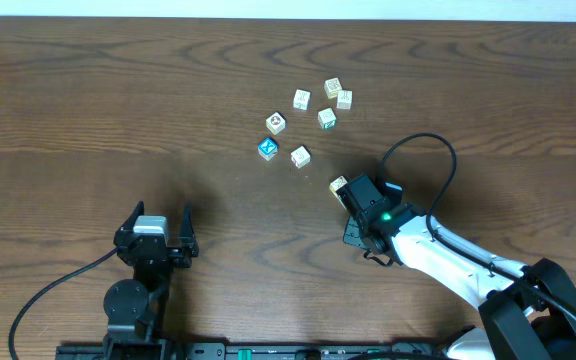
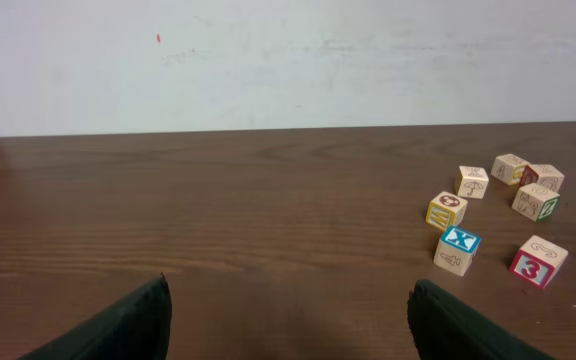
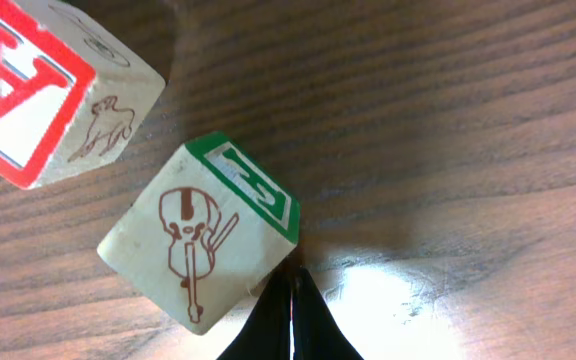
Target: Lift 3 blocks
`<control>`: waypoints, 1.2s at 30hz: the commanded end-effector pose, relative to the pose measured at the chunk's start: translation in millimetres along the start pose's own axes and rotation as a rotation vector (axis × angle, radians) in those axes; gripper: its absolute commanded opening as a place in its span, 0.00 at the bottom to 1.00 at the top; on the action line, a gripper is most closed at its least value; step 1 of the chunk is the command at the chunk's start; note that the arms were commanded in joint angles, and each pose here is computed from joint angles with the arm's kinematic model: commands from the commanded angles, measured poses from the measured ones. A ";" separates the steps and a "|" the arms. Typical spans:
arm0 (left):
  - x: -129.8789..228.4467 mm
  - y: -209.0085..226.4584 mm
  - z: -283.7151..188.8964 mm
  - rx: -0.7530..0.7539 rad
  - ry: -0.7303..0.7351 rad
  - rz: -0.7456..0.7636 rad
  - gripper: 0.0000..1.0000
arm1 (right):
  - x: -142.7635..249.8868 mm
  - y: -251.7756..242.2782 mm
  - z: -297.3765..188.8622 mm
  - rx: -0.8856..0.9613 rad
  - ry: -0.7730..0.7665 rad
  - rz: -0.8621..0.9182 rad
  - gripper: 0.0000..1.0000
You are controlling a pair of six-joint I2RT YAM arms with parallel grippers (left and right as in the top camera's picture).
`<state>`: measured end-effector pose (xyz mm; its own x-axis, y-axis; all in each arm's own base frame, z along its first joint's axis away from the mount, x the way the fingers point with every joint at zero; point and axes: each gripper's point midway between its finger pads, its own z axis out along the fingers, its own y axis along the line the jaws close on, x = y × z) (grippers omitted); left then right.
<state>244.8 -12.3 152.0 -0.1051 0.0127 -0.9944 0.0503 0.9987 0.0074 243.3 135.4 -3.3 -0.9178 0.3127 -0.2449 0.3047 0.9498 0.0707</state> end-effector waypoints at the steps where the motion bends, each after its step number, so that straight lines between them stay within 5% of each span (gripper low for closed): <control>1: 15.3 2.7 0.5 -0.014 0.049 -0.012 0.76 | -1.3 -3.8 3.9 0.033 -0.028 -0.024 0.02; 36: 15.3 2.7 0.5 -0.014 0.049 -0.012 0.76 | -21.2 0.6 3.9 0.013 -0.102 -0.028 0.03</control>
<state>244.8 -12.3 152.0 -0.1051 0.0123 -0.9944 0.0499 0.9987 0.0071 262.6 135.3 2.0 -0.8983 0.2863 -0.3333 0.2772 0.9578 0.0757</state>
